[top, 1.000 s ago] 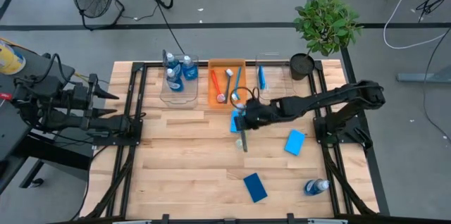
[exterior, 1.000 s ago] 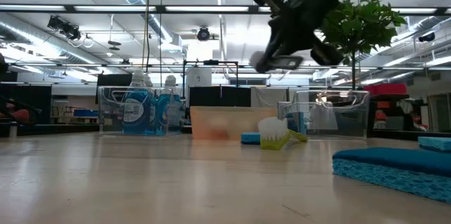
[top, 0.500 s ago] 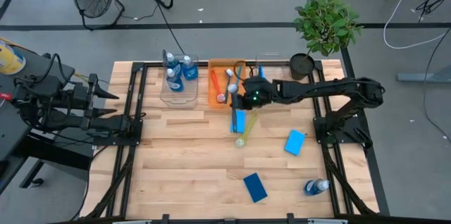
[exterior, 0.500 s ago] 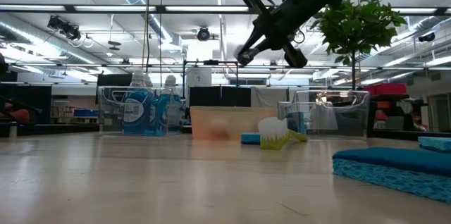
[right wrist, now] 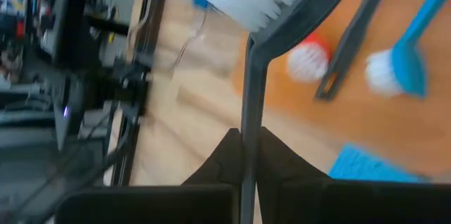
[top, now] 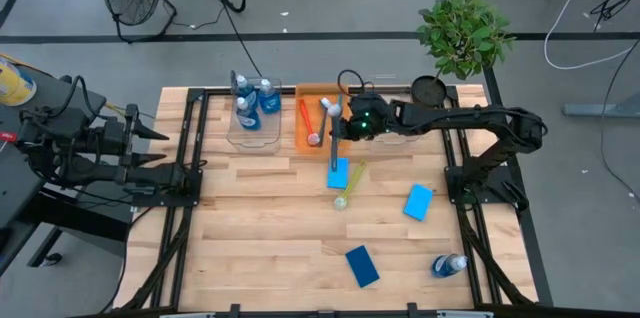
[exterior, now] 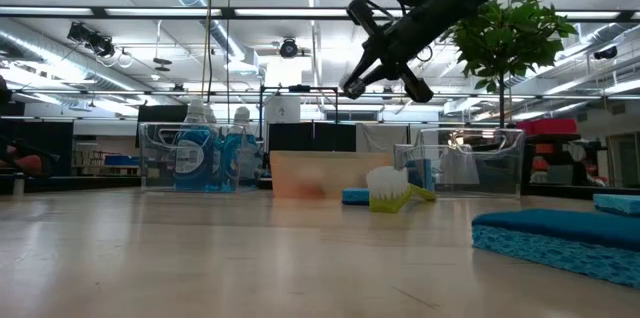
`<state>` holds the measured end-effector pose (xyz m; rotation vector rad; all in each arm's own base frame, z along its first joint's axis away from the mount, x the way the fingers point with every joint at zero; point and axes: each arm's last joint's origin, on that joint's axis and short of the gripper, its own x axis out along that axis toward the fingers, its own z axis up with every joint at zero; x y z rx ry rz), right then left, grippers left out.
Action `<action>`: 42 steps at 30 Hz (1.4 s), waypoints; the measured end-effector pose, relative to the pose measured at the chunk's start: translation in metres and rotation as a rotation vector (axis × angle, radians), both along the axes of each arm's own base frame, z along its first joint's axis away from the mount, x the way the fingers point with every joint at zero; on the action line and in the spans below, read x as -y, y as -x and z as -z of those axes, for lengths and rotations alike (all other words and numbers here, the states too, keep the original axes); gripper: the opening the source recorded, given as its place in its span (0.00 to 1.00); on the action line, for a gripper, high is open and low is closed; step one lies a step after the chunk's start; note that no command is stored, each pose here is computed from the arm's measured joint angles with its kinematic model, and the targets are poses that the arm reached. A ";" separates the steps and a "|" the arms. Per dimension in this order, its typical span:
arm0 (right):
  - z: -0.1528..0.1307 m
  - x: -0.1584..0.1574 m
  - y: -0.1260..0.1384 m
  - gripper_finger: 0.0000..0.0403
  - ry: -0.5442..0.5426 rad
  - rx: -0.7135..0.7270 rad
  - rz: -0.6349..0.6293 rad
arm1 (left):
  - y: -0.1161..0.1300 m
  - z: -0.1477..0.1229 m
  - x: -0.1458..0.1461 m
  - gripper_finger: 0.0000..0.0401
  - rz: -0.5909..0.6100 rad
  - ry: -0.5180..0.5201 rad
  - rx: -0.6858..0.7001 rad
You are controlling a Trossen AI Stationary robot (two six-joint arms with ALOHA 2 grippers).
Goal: Pick & Place Kitchen Sink Supplies
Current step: Put the gray dish brush into the orange bin
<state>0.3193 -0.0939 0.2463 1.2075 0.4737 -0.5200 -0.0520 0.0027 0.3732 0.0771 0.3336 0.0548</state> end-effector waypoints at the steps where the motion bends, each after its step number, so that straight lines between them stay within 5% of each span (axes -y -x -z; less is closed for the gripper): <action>1: 0.000 0.004 0.001 0.03 0.002 0.000 0.017 | 0.000 0.000 0.000 0.52 0.000 0.000 0.000; 17: -0.019 0.045 0.004 0.03 0.062 0.199 0.172 | 0.000 0.000 0.000 0.52 0.001 0.001 0.004; 28: -0.065 0.058 0.004 0.03 0.167 0.143 0.184 | 0.000 0.000 0.000 0.52 -0.007 -0.002 0.003; 42: -0.045 0.067 0.000 0.03 0.138 0.043 0.147 | 0.000 0.000 0.000 0.44 -0.008 -0.004 0.004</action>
